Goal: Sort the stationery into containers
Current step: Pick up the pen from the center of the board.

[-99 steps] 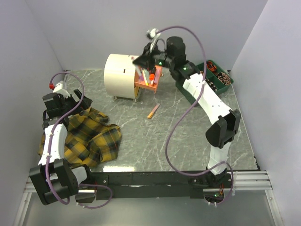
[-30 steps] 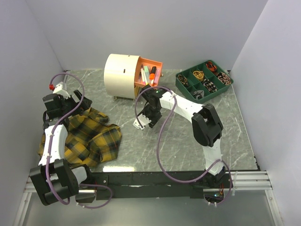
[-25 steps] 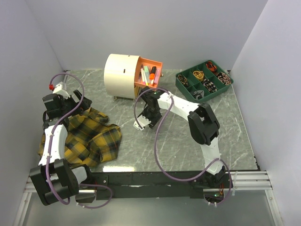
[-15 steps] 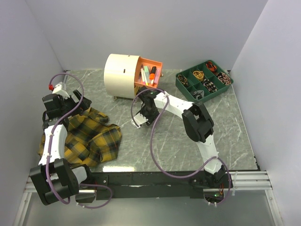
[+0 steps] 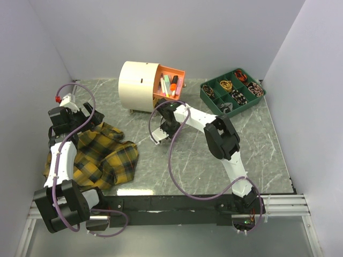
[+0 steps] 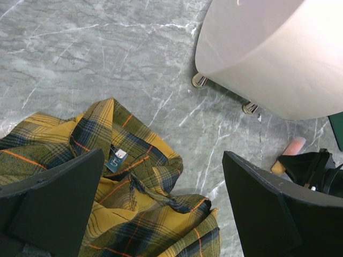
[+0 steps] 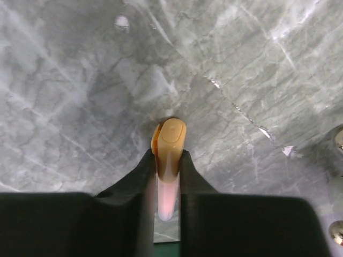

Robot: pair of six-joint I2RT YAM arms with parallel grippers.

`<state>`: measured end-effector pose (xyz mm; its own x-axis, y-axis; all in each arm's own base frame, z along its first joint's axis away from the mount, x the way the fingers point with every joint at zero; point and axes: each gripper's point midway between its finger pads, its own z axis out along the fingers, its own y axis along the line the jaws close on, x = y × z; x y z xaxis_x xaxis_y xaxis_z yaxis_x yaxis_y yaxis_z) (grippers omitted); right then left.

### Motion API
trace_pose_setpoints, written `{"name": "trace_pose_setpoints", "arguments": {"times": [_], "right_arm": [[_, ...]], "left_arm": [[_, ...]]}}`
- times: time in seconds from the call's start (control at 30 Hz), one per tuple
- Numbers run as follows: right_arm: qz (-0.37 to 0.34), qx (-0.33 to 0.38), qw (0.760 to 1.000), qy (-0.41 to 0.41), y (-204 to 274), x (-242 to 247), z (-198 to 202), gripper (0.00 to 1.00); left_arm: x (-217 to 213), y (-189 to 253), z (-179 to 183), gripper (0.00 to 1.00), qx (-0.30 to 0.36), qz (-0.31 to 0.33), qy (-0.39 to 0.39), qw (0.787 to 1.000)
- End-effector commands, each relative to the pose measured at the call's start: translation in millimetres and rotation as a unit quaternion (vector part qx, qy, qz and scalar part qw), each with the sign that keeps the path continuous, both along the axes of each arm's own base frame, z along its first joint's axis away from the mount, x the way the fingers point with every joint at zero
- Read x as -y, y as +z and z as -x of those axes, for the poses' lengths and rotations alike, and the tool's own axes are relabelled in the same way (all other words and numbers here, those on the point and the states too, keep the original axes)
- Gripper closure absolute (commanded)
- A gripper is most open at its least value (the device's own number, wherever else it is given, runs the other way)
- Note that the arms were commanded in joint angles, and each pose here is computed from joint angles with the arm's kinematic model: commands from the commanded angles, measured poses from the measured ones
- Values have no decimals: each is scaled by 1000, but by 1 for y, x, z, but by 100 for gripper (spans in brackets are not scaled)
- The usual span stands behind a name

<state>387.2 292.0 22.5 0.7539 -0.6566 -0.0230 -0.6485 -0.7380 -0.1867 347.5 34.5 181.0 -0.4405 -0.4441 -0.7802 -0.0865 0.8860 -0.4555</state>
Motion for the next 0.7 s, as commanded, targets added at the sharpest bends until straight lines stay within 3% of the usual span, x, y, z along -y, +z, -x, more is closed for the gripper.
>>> {"name": "trace_pose_setpoints", "arguments": {"times": [0.0,0.17,0.27,0.43,0.53,0.57,0.63,0.67], "right_arm": [[-16,-21,1000,-8,27,-5,16,93],[-132,-53,990,-7,102,-42,52,96],[-225,-95,969,-23,162,-66,84,96],[-355,-212,905,-105,237,-101,123,96],[-435,-254,843,-187,283,-113,112,100],[-458,-290,801,-253,301,-106,103,100],[-525,-306,740,-288,332,-108,73,100],[-569,-326,680,-327,361,-100,49,100]], "left_arm": [[-4,9,-4,1,17,-12,1,1000],[-2,11,-5,0,21,-5,-2,1000],[0,11,-6,0,23,1,-4,1000],[8,13,-9,1,26,21,-25,999],[9,19,-14,1,27,35,-26,999],[9,21,-15,0,27,37,-28,999],[10,26,-21,1,24,38,-40,998],[10,27,-22,1,22,37,-43,998]]}}
